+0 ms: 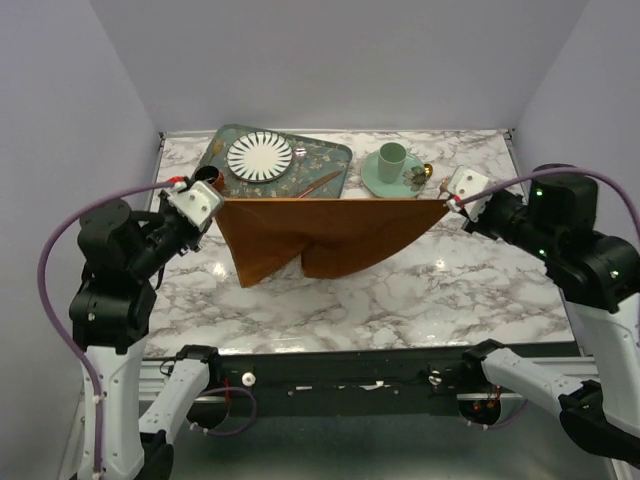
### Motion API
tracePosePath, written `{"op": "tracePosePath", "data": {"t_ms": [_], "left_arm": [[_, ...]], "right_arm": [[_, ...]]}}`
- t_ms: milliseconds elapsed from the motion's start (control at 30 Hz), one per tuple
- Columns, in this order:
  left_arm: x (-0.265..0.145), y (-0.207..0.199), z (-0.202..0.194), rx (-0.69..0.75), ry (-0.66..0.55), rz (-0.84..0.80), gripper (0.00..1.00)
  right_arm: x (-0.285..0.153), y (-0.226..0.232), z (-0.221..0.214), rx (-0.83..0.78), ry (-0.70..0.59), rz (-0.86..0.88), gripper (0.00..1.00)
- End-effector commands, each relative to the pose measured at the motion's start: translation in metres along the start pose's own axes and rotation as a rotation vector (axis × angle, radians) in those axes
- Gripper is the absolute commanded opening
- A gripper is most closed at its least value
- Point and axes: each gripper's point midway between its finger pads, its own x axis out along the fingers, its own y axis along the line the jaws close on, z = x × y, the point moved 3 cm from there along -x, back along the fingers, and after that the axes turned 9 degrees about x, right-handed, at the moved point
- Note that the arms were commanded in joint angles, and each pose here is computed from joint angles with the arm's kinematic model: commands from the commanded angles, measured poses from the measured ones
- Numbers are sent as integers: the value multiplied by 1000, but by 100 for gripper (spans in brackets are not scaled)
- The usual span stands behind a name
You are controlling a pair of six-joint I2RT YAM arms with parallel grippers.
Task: Fold the napkin into a case and place the utensils inside
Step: Flatten out the crumpled napkin at the center of the board.
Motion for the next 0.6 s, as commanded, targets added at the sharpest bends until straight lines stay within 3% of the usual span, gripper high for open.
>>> {"op": "tracePosePath", "data": {"t_ms": [0, 167, 367, 567], "left_arm": [[-40, -9, 40, 52, -147, 26, 0], [-82, -30, 69, 115, -229, -18, 0], [-115, -34, 91, 108, -286, 51, 0], [-90, -20, 70, 33, -191, 70, 0]], "right_arm": [[-72, -10, 1, 9, 55, -62, 1], [-116, -1, 14, -47, -7, 9, 1], [-155, -14, 19, -59, -58, -124, 1], [-139, -32, 18, -22, -25, -221, 1]]}}
